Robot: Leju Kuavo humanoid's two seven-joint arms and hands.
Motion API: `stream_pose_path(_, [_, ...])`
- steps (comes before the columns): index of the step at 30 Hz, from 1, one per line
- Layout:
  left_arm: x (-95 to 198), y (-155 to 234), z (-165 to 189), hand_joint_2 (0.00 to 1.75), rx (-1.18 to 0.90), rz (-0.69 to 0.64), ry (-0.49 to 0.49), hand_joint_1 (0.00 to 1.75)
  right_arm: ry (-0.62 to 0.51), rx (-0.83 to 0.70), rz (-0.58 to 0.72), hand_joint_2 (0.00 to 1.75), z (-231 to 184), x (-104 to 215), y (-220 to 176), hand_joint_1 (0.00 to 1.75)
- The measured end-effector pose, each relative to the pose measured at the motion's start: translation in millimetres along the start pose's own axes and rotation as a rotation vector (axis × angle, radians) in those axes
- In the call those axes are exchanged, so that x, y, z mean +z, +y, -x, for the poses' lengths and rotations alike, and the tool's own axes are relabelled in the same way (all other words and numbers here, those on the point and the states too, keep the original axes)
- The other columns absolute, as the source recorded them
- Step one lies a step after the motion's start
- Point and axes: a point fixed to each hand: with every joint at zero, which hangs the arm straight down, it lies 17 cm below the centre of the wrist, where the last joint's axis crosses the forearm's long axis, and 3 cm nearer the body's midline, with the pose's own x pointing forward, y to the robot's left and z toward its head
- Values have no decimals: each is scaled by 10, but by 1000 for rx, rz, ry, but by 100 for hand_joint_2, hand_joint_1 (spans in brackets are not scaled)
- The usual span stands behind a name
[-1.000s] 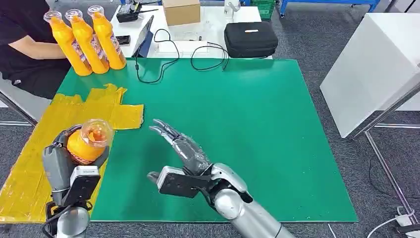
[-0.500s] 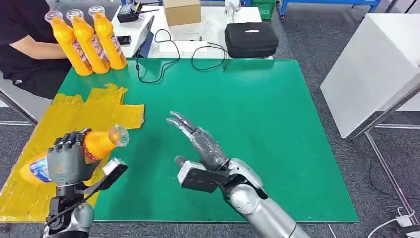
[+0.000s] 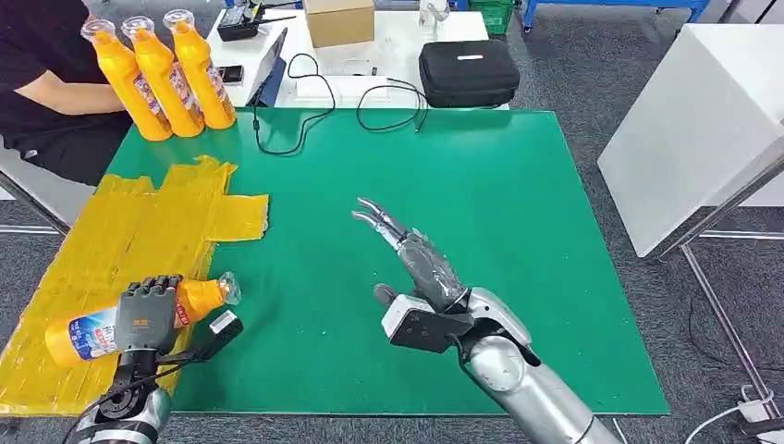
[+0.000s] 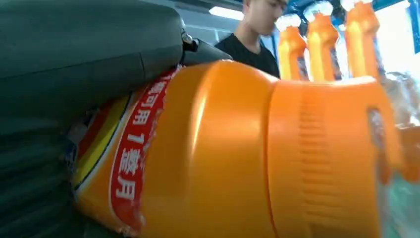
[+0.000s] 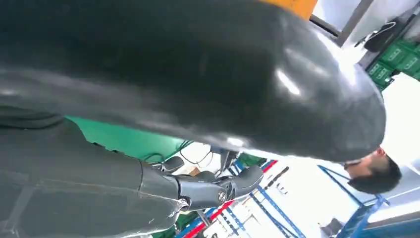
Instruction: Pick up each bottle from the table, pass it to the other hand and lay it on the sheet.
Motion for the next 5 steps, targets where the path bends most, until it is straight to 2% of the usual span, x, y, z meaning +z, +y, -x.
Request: stream_pose_path(5, [-28, -158, -17, 175, -15, 43, -27, 175, 0, 5, -1, 0, 15, 31, -28, 0])
